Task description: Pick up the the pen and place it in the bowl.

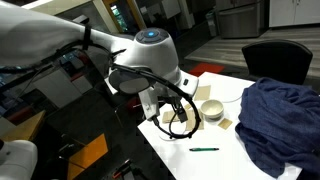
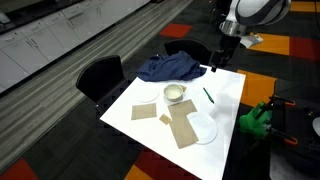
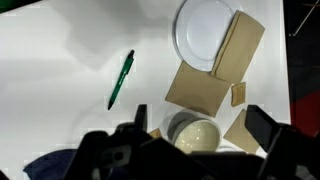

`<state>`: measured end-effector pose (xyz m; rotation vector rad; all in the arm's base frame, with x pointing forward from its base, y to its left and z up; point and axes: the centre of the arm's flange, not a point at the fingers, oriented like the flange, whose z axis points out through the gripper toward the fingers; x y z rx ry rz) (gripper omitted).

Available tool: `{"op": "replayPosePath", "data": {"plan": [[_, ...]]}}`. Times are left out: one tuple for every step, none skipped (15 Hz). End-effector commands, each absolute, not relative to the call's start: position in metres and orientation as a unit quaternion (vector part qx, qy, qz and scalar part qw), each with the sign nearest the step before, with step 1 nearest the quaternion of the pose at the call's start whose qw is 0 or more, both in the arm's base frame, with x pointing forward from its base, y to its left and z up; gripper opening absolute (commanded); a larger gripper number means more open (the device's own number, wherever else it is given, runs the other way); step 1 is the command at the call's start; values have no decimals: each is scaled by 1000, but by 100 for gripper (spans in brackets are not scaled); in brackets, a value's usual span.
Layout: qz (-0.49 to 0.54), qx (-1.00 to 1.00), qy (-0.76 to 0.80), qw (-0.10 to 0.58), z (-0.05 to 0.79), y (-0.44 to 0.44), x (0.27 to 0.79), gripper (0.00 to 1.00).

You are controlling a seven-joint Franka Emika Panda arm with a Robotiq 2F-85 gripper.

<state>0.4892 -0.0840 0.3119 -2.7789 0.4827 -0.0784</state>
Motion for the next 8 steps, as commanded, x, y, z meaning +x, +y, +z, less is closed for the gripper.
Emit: {"op": "replayPosePath", "data": {"plan": [[-42, -964, 200, 167, 293, -69, 515, 100], [-44, -962, 210, 168, 288, -66, 520, 100], [-45, -960, 221, 165, 283, -63, 526, 100], [-44, -958, 230, 165, 279, -61, 532, 100], [-42, -956, 240, 164, 272, -59, 538, 100], [-43, -953, 257, 157, 267, -59, 543, 100], [-40, -949, 270, 157, 260, -59, 547, 100], [-43, -945, 285, 153, 255, -60, 552, 100]]}}
